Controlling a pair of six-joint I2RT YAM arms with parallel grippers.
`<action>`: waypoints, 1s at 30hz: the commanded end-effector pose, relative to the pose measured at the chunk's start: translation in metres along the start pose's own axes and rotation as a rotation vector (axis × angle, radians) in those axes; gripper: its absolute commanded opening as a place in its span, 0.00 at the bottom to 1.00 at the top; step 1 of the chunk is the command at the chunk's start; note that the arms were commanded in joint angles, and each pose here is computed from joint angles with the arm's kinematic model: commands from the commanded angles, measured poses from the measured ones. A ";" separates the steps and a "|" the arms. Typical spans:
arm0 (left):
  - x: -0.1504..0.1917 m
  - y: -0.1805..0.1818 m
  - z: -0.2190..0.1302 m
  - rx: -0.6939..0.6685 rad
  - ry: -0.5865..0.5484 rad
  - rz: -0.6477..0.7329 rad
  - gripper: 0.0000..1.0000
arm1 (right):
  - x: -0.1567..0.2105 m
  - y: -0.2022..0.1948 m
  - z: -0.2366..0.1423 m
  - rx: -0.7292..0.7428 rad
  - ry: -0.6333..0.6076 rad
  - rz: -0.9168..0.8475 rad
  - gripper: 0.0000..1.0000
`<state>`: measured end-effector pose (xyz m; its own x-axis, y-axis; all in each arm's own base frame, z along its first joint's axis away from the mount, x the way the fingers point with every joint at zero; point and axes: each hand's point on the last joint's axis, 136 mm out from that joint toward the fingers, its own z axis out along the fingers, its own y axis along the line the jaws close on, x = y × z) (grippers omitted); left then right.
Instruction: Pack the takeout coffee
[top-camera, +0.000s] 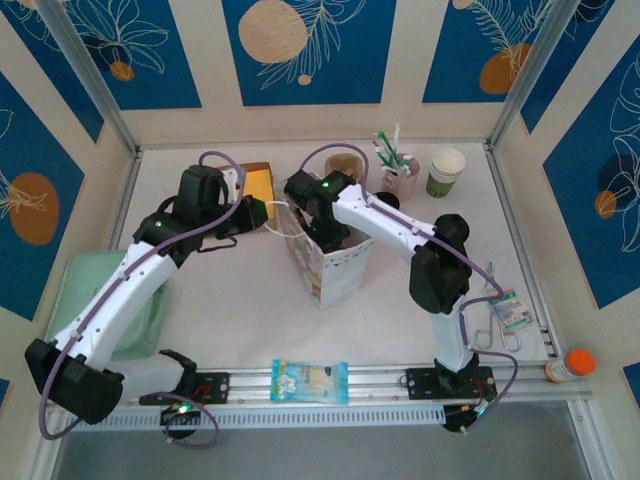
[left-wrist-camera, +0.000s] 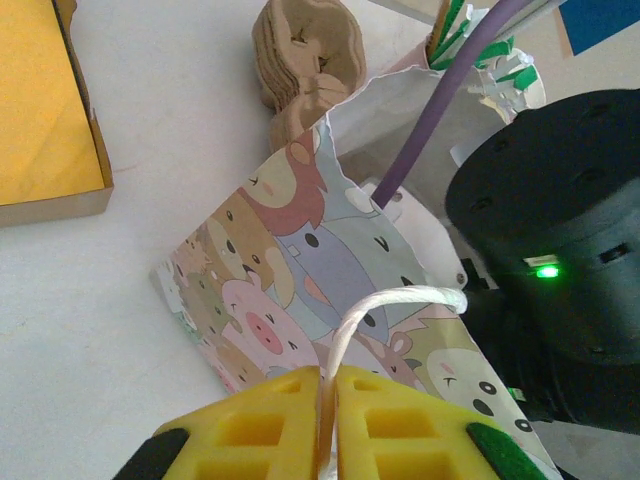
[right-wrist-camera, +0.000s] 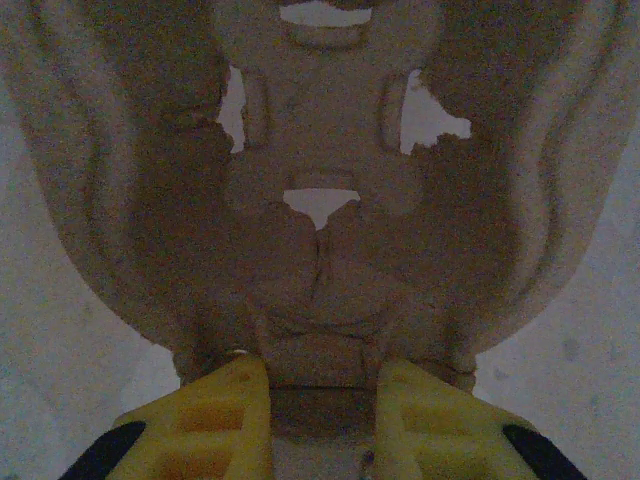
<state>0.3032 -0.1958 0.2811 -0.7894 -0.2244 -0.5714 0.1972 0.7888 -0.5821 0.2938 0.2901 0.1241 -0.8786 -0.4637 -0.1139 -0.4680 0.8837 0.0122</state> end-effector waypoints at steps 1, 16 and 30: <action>-0.005 -0.005 -0.008 0.030 -0.031 0.003 0.12 | 0.004 0.010 0.015 -0.034 0.028 0.018 0.22; -0.006 -0.009 -0.016 0.046 -0.051 0.004 0.12 | 0.011 0.006 0.048 0.006 0.050 0.039 0.43; -0.009 -0.012 -0.026 0.044 -0.068 0.013 0.12 | 0.019 0.016 -0.021 0.046 -0.014 -0.004 0.71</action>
<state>0.2965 -0.1925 0.2979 -0.7573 -0.2402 -0.6073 0.2286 0.7736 -0.5910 0.2746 0.2958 0.1009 -0.8783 -0.4728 -0.0712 -0.4713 0.8812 -0.0372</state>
